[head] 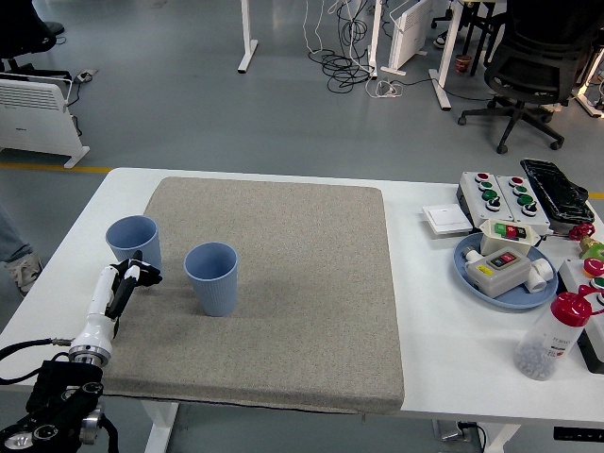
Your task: Push cup pick cup insert cup
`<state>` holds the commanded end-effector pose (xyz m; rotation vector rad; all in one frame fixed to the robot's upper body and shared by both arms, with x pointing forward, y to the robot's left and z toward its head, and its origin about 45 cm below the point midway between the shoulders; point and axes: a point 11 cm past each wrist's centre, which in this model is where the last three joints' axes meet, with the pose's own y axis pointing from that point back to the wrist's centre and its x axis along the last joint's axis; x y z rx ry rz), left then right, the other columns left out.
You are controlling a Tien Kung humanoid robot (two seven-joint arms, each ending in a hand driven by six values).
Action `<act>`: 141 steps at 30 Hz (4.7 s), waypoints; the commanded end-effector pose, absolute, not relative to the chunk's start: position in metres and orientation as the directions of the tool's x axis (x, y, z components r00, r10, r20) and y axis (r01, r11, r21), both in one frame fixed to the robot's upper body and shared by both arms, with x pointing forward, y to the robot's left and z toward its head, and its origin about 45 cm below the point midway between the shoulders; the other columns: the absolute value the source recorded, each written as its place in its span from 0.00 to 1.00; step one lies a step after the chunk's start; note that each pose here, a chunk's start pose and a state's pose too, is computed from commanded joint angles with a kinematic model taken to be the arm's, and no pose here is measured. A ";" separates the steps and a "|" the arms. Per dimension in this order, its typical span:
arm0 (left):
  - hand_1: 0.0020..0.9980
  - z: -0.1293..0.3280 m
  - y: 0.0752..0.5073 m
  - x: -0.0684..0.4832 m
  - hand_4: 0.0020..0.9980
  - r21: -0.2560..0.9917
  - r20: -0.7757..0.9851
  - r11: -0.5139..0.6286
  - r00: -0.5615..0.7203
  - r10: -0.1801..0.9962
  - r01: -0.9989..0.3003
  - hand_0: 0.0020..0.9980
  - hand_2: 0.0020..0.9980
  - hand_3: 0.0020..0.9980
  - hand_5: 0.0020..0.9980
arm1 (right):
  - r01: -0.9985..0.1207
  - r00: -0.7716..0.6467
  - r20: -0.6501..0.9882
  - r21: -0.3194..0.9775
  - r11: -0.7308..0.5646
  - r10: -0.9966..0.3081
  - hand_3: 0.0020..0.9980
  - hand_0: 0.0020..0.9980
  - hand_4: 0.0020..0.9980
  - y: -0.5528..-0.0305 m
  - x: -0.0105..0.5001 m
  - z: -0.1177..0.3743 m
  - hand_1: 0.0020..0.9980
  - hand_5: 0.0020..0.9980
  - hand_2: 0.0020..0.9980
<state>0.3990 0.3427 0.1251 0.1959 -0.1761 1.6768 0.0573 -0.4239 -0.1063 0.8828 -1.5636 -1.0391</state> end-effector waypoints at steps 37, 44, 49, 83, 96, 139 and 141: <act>0.47 0.128 0.346 0.424 0.51 0.011 0.226 -0.145 -0.139 0.964 -0.989 0.56 0.43 0.39 1.00 | -0.034 -0.193 0.335 0.937 0.347 -0.922 0.58 0.75 0.09 -0.417 0.059 -0.108 0.70 0.51 0.71; 0.48 0.128 0.344 0.426 0.51 0.014 0.228 -0.143 -0.136 0.964 -0.990 0.57 0.43 0.39 1.00 | -0.033 -0.186 0.334 0.938 0.345 -0.924 0.58 0.75 0.09 -0.415 0.059 -0.109 0.69 0.51 0.71; 0.48 0.131 0.342 0.431 0.51 0.012 0.235 -0.141 -0.135 0.963 -0.990 0.58 0.43 0.39 1.00 | -0.033 -0.184 0.333 0.938 0.345 -0.925 0.58 0.75 0.09 -0.415 0.060 -0.109 0.69 0.51 0.71; 0.48 0.148 0.353 0.421 0.52 -0.022 0.295 -0.072 -0.075 0.952 -0.997 0.57 0.43 0.39 1.00 | -0.042 -0.192 0.334 0.937 0.348 -0.923 0.58 0.75 0.09 -0.417 0.062 -0.108 0.69 0.51 0.71; 0.50 0.229 0.356 0.405 0.72 -0.166 0.436 0.073 -0.007 0.900 -0.984 0.55 0.46 0.46 1.00 | -0.043 -0.210 0.334 0.936 0.350 -0.919 0.58 0.75 0.09 -0.419 0.059 -0.108 0.69 0.51 0.71; 0.74 0.281 0.246 0.462 0.90 0.553 0.833 0.257 0.525 -0.176 -0.792 0.57 0.81 0.94 0.34 | -0.018 -0.196 0.350 0.933 0.361 -0.916 0.58 0.75 0.09 -0.420 0.050 -0.108 0.69 0.50 0.69; 0.74 0.280 0.246 0.461 0.90 0.563 0.826 0.254 0.535 -0.176 -0.786 0.57 0.81 0.94 0.34 | -0.018 -0.193 0.351 0.933 0.361 -0.916 0.58 0.75 0.09 -0.420 0.050 -0.108 0.69 0.50 0.69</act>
